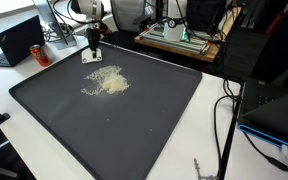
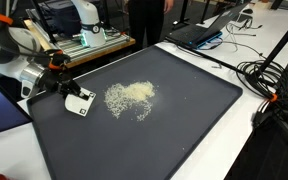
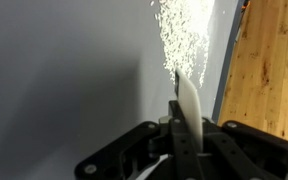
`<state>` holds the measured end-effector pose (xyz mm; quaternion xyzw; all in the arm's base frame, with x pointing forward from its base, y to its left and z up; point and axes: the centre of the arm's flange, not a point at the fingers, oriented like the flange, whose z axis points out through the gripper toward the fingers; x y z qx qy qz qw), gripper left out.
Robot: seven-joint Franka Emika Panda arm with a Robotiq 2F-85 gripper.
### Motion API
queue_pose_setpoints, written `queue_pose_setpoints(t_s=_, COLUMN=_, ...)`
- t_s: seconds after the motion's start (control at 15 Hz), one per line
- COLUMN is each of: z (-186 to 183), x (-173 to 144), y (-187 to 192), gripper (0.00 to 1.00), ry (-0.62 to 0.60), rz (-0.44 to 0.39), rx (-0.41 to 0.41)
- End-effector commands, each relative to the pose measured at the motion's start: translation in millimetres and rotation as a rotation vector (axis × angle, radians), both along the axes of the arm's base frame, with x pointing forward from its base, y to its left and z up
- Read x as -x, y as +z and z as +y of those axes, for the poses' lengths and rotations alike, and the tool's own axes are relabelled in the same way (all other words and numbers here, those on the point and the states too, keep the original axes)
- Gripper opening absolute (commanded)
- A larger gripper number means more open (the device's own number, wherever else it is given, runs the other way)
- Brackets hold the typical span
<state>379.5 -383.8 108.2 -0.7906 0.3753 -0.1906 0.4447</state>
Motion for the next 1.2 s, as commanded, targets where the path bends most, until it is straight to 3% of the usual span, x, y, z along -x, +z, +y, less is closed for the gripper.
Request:
queue_pose_setpoints(t_s=0.0, z=12.8, x=5.3, y=36.8, gripper=0.01, ry=0.031, rz=0.023, rx=0.116)
queue_pose_setpoints(t_s=0.47, z=43.2, x=-11.0, y=104.0, gripper=0.01, ry=0.131, rz=0.121, rx=0.377)
queue_pose_setpoints(t_s=0.87, z=85.1, x=-25.8, y=160.3, gripper=0.01, ry=0.254, rz=0.116, rx=0.648)
queue_pose_setpoints(t_s=1.13, z=122.6, x=-35.8, y=188.3, gripper=0.01, ry=0.336, rz=0.107, rx=0.885)
